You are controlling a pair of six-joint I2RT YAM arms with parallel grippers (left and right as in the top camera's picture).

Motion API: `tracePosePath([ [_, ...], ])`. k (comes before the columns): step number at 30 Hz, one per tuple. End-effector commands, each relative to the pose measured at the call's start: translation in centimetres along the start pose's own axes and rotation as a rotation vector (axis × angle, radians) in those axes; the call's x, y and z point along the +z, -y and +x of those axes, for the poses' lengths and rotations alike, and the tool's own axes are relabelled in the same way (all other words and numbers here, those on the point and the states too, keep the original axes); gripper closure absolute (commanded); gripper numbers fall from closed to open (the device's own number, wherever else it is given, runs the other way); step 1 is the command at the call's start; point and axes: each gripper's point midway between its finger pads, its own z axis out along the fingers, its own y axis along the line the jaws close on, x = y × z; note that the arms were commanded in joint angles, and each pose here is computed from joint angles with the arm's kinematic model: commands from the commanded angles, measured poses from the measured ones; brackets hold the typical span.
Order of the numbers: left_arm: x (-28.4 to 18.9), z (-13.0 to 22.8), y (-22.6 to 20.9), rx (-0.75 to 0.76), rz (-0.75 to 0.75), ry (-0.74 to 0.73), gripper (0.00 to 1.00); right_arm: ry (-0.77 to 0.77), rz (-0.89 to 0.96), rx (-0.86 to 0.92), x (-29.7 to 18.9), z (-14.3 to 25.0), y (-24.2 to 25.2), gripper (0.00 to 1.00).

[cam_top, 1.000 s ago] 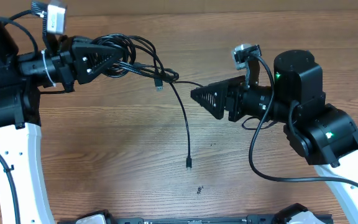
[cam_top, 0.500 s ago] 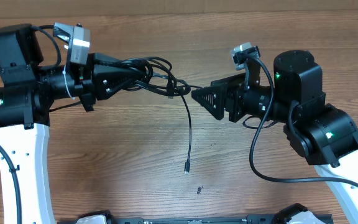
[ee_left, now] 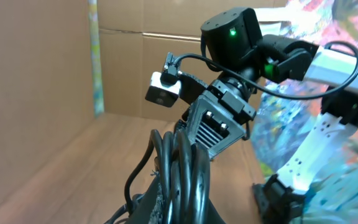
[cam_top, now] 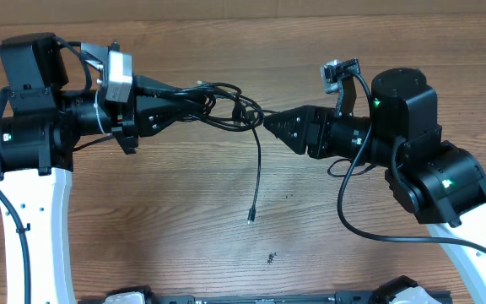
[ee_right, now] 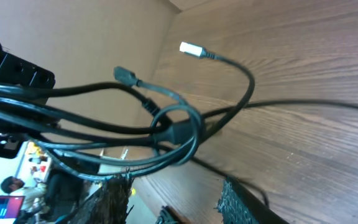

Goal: Untangle cables

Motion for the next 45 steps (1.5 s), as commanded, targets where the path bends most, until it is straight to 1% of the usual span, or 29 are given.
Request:
tracePosePath([
  [1,0.5,-1.2,1.7,0.182,0.045,0.021,0.96,0.001,-0.032,-0.024,-0.4,0.0,-1.0,0.53],
  [3,1.1,-1.2,2.2,0.216,0.072,0.023,0.96,0.001,-0.032,-0.094,-0.4,0.0,-1.0,0.53],
  [4,1.6,-1.2,2.7,0.254,0.096,0.026,0.96,0.001,-0.031,-0.163,-0.4,0.0,-0.9,0.52],
  [6,2.2,-1.1,3.2,0.294,0.123,0.029,0.96,0.003,-0.028,-0.249,-0.4,0.0,-0.9,0.48],
  [8,2.7,-1.1,3.6,0.326,0.145,0.033,0.96,0.029,0.025,-0.313,-0.4,-0.5,0.0,0.47],
  [13,2.8,-1.1,3.8,0.335,0.149,0.034,0.96,0.139,0.247,-0.297,-1.1,-2.8,3.5,0.47],
  [16,2.8,-1.1,3.8,0.333,0.149,0.035,0.96,0.164,0.313,-0.292,-1.4,-3.3,4.5,0.46],
  [19,2.8,-1.1,3.8,0.334,0.15,0.035,0.96,0.154,0.347,-0.285,-1.6,-3.0,5.2,0.46],
  [22,2.8,-1.1,3.8,0.341,0.15,0.035,0.96,0.136,0.347,-0.279,-1.5,-2.6,5.4,0.47],
  [35,2.9,-1.2,3.8,0.357,0.152,0.036,0.96,0.036,0.154,-0.283,-0.6,-0.5,2.4,0.48],
  [36,2.9,-1.2,3.8,0.357,0.152,0.036,0.96,0.03,0.141,-0.283,-0.6,-0.4,2.2,0.49],
  [37,2.9,-1.2,3.8,0.357,0.152,0.036,0.96,0.023,0.128,-0.283,-0.5,-0.3,2.0,0.52],
  [45,2.9,-1.2,3.8,0.349,0.152,0.036,0.96,-0.002,0.089,-0.28,-0.4,0.3,1.4,0.54],
])
